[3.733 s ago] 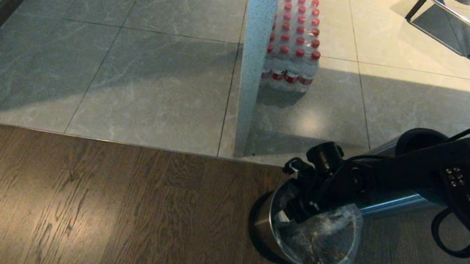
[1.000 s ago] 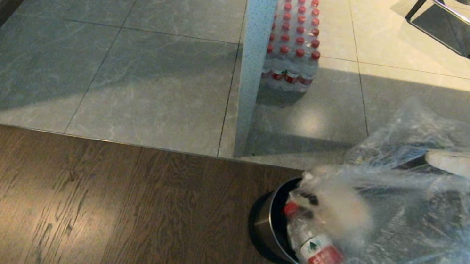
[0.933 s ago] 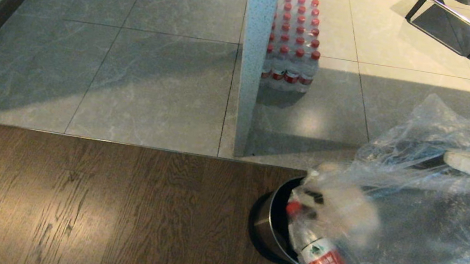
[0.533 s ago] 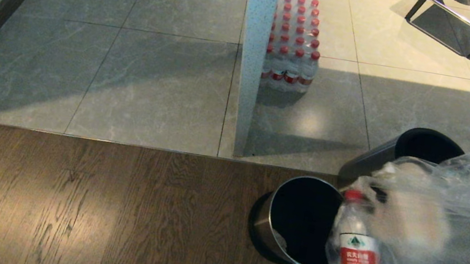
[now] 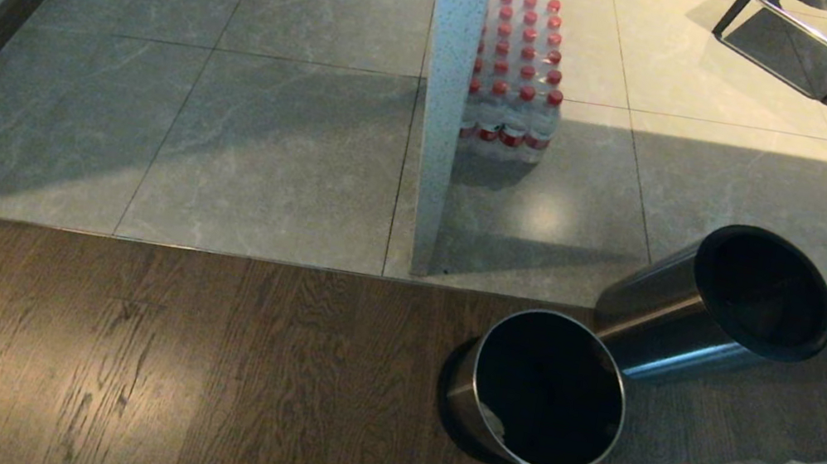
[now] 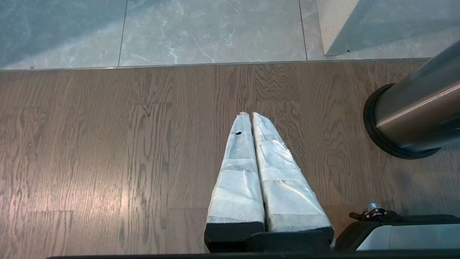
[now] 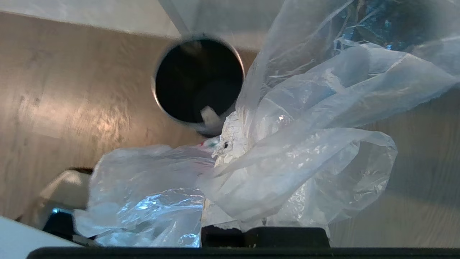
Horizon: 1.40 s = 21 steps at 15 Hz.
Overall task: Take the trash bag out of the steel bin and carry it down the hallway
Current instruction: Put the trash bag at the door
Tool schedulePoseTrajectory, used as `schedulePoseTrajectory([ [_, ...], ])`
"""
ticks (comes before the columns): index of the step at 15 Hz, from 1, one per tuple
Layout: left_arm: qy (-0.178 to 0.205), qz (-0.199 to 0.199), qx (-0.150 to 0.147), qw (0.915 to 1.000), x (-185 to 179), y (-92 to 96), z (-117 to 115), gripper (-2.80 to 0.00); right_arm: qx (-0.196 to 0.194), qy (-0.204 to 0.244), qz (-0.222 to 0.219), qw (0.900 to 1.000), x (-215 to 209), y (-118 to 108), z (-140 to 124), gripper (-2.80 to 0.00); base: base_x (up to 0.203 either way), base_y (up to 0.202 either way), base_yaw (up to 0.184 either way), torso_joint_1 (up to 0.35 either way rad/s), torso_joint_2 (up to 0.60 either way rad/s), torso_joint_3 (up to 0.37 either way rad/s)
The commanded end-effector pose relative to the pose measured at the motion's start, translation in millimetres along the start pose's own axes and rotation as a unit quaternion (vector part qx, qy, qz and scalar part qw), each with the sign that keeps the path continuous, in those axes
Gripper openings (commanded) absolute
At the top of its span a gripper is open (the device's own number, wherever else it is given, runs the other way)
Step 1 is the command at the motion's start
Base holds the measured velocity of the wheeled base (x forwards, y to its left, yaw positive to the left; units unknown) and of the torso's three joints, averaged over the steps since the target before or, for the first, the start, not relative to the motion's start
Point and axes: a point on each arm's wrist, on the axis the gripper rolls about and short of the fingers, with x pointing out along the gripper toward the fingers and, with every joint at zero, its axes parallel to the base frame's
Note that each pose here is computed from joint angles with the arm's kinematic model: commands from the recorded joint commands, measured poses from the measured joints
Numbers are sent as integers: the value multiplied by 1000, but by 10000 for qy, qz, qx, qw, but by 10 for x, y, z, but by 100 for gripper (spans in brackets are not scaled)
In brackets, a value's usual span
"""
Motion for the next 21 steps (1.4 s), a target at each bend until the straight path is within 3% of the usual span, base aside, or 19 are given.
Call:
schedulePoseTrajectory([
  [1,2,0,-2,10000,0,0,0,-280,67,17,-180,9998,-37,7,-351,-280,0,0,0,0,0,0],
  [4,2,-4,-2,10000,0,0,0,-280,-56,248,-41,9997,189,27,-708,-280,0,0,0,0,0,0],
  [8,2,0,-2,10000,0,0,0,-280,-47,574,-208,9981,348,46,-1114,-280,0,0,0,0,0,0],
  [9,2,0,-2,10000,0,0,0,-280,-64,447,-231,9987,381,45,-1177,-280,0,0,0,0,0,0],
  [10,2,0,-2,10000,0,0,0,-280,-72,305,-283,9991,396,43,-1190,-280,0,0,0,0,0,0],
  [15,2,2,-2,10000,0,-1,0,-280,-41,422,-870,9953,386,41,-1239,-280,0,0,0,0,0,0],
  [17,2,-4,-2,10000,0,0,0,-280,-10,210,-864,9960,346,49,-1253,-280,0,0,0,0,0,0],
  [21,2,-7,-2,10000,0,0,0,-280,58,-739,-989,9923,170,91,-1346,-280,0,0,0,0,0,0],
])
